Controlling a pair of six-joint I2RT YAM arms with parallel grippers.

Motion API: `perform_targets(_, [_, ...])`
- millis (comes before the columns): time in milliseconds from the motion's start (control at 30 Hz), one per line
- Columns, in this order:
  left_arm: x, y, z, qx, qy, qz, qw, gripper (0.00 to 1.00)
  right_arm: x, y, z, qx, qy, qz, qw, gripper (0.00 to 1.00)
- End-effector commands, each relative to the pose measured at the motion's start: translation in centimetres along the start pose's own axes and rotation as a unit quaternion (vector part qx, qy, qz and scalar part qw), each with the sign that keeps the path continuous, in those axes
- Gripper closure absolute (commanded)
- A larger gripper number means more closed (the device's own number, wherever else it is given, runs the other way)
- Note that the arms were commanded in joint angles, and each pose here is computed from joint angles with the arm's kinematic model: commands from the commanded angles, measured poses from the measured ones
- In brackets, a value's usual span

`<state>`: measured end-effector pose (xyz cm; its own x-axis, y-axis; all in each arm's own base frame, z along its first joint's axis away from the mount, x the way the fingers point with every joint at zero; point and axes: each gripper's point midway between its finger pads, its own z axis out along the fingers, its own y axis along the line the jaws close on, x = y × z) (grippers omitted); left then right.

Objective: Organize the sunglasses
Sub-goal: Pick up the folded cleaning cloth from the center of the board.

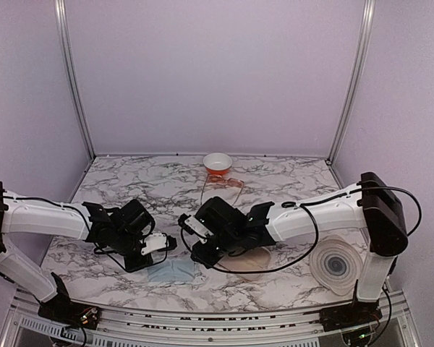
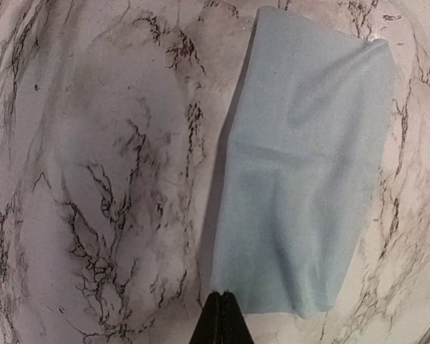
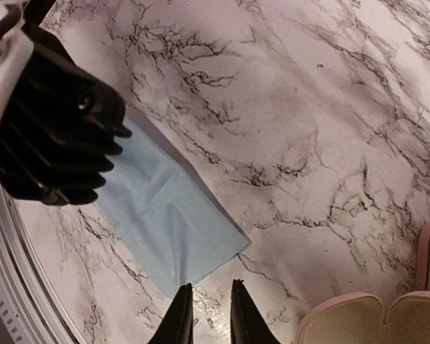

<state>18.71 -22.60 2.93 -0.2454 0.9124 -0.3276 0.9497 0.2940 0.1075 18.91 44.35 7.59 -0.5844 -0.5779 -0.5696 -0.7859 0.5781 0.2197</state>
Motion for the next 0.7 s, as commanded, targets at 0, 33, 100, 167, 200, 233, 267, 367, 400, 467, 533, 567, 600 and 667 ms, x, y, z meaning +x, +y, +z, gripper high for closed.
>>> perform_targets(0, [0.6,0.5,0.3,-0.019,0.009,0.002,1.000,1.00,-1.5,-0.4,0.5,-0.011,0.005,-0.033,0.999,0.80])
perform_targets(33, [0.6,0.4,0.4,-0.018,0.010,0.003,1.000,1.00,-1.5,-0.5,0.8,-0.010,0.010,-0.039,0.999,0.80])
perform_targets(100, [1.0,0.5,0.7,-0.019,0.020,0.003,1.000,1.00,-1.4,-0.6,1.4,-0.009,0.019,-0.048,0.999,0.80])
perform_targets(167, [1.1,0.6,1.0,-0.021,0.026,0.003,0.999,1.00,-1.4,-0.7,2.0,-0.011,0.027,-0.053,0.998,0.80])
perform_targets(200, [1.1,0.6,1.1,-0.022,0.028,0.004,0.999,1.00,-1.3,-0.7,2.3,-0.012,0.031,-0.055,0.998,0.80])
perform_targets(233, [1.1,0.7,1.1,-0.022,0.030,0.004,0.999,1.00,-1.1,-0.7,2.6,-0.015,0.035,-0.057,0.998,0.80])
perform_targets(267, [1.2,0.7,1.1,-0.022,0.031,0.004,0.999,1.00,-0.9,-0.7,3.0,-0.016,0.039,-0.057,0.997,0.80])
perform_targets(367, [1.2,0.7,1.1,-0.025,0.030,0.004,0.999,1.00,-0.6,-0.8,3.6,-0.015,0.046,-0.059,0.997,0.80])
perform_targets(400, [1.2,0.7,1.0,-0.025,0.030,0.004,0.999,1.00,-0.5,-0.8,3.7,-0.015,0.047,-0.059,0.997,0.80])
perform_targets(467, [1.2,0.7,1.0,-0.024,0.029,0.003,0.999,1.00,-0.4,-0.9,4.0,-0.014,0.051,-0.060,0.997,0.79])
perform_targets(533, [1.2,0.6,1.2,-0.021,0.031,0.003,0.999,1.00,-0.2,-1.0,4.4,-0.012,0.055,-0.061,0.997,0.79])
perform_targets(567, [1.2,0.6,1.2,-0.020,0.031,0.003,0.999,1.00,-0.2,-1.1,4.5,-0.010,0.056,-0.062,0.996,0.79])
perform_targets(600, [1.2,0.6,1.3,-0.019,0.032,0.003,0.999,1.00,-0.2,-1.1,4.7,-0.010,0.056,-0.061,0.996,0.79])
perform_targets(667, [1.2,0.6,1.4,-0.019,0.036,0.003,0.999,1.00,-0.2,-1.1,4.9,-0.010,0.056,-0.062,0.996,0.79])
